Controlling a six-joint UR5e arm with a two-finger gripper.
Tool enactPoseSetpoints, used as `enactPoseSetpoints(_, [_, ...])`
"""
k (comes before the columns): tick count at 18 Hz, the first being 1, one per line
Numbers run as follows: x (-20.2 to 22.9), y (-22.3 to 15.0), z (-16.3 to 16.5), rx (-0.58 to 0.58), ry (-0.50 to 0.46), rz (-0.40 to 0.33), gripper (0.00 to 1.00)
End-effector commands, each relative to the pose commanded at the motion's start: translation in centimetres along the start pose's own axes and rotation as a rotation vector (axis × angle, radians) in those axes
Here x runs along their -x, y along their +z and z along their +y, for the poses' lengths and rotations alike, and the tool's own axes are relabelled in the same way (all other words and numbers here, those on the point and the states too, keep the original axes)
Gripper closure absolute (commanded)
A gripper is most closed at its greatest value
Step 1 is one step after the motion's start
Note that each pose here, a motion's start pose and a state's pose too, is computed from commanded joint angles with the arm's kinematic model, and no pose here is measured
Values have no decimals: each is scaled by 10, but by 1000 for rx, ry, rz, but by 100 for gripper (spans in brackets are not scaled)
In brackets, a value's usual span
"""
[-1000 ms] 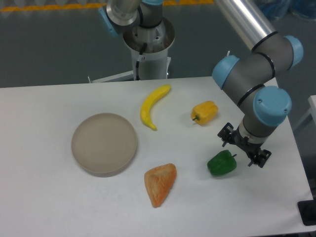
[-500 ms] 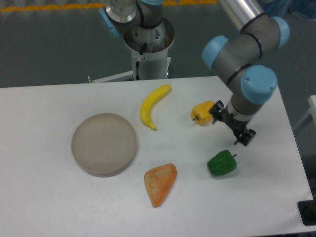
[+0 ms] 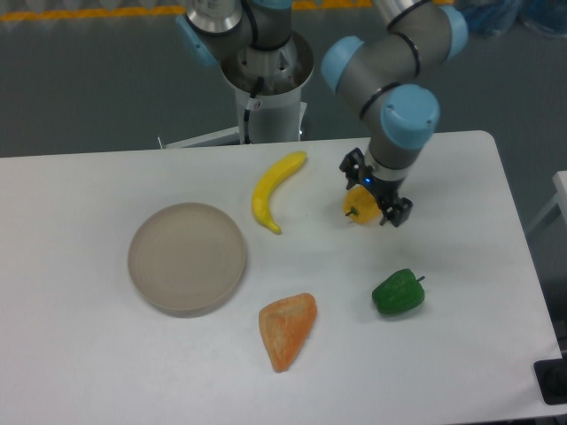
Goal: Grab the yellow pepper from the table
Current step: 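Move the open gripper over the yellow pepper and lower onto it, then close the gripper around the yellow pepper, then lift the yellow pepper and carry it toward the green pepper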
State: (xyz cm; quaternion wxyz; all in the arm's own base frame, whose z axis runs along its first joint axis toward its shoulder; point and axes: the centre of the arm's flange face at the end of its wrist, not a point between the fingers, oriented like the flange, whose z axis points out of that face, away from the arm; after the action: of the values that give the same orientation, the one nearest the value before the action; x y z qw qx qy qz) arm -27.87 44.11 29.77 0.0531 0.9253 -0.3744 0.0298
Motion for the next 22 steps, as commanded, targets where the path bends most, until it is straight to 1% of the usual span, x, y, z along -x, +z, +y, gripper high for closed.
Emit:
enactPoseSetpoints(1, [0, 3, 0, 3, -1, 3, 0])
enactPoseSetpoints(8, [4, 12, 3, 4, -15, -53, 0])
enactPoseSetpoints(12, [-4, 33, 2, 4, -12, -70, 0])
enactPoseSetpoints(14, [-3, 45, 1, 4, -18, -74, 0])
enactPoseSetpoints(16, [-3, 49, 0, 4, -22, -70, 0])
enactPoseSetpoints(18, [-7, 61, 0, 4, -20, -44, 0])
enactPoseSetpoints(19, [-6, 61, -1, 4, -8, -42, 6])
enactPoseSetpoints(20, [-4, 58, 1, 4, -8, -48, 22])
enactPoseSetpoints(21, [0, 54, 4, 4, -14, -57, 43])
enactPoseSetpoints(22, [3, 50, 5, 7, -17, -63, 59])
